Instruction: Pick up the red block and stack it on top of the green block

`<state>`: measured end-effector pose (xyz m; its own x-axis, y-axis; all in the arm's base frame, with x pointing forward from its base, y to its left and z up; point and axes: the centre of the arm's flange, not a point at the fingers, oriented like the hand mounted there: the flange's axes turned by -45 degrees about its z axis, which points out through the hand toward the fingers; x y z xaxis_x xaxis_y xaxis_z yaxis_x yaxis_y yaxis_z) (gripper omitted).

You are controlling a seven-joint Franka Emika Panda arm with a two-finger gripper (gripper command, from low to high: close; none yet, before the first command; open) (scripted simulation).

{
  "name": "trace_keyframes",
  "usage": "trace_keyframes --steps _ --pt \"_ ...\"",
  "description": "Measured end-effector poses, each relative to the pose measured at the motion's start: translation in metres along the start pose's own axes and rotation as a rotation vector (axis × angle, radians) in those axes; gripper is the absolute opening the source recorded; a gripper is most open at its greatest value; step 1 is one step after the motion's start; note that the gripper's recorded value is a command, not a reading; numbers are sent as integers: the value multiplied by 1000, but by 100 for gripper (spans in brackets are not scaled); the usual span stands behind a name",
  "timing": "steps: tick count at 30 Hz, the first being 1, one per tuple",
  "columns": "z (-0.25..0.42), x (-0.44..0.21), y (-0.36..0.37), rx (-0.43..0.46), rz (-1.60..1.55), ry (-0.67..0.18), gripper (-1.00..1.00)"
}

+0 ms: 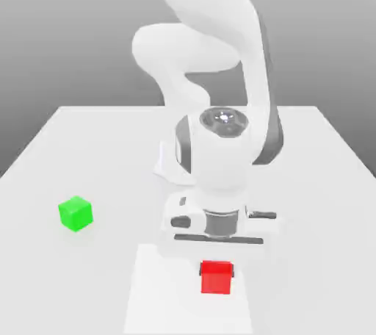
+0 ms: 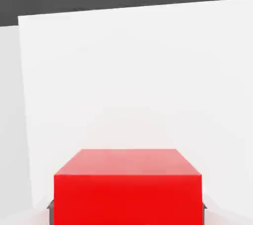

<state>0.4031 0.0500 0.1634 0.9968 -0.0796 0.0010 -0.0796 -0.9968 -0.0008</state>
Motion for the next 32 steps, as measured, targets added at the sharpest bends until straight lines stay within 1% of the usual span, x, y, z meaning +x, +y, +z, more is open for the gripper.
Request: trace_keyframes --steps 4,7,11,17,22,29,30,32 --pt "-39 -1 4 -2 11 0 -100" --pt "-53 -4 73 -20 267 2 -100" --pt "-65 -29 159 -36 641 6 -100" --pt "-78 -92 251 -32 1161 7 -100" --pt "-77 -154 305 -4 1569 3 -100" --pt "-23 -163 311 1 1625 1 -100" --pt "-19 -162 309 0 1621 2 100" --pt "-19 -160 307 0 1612 2 100"
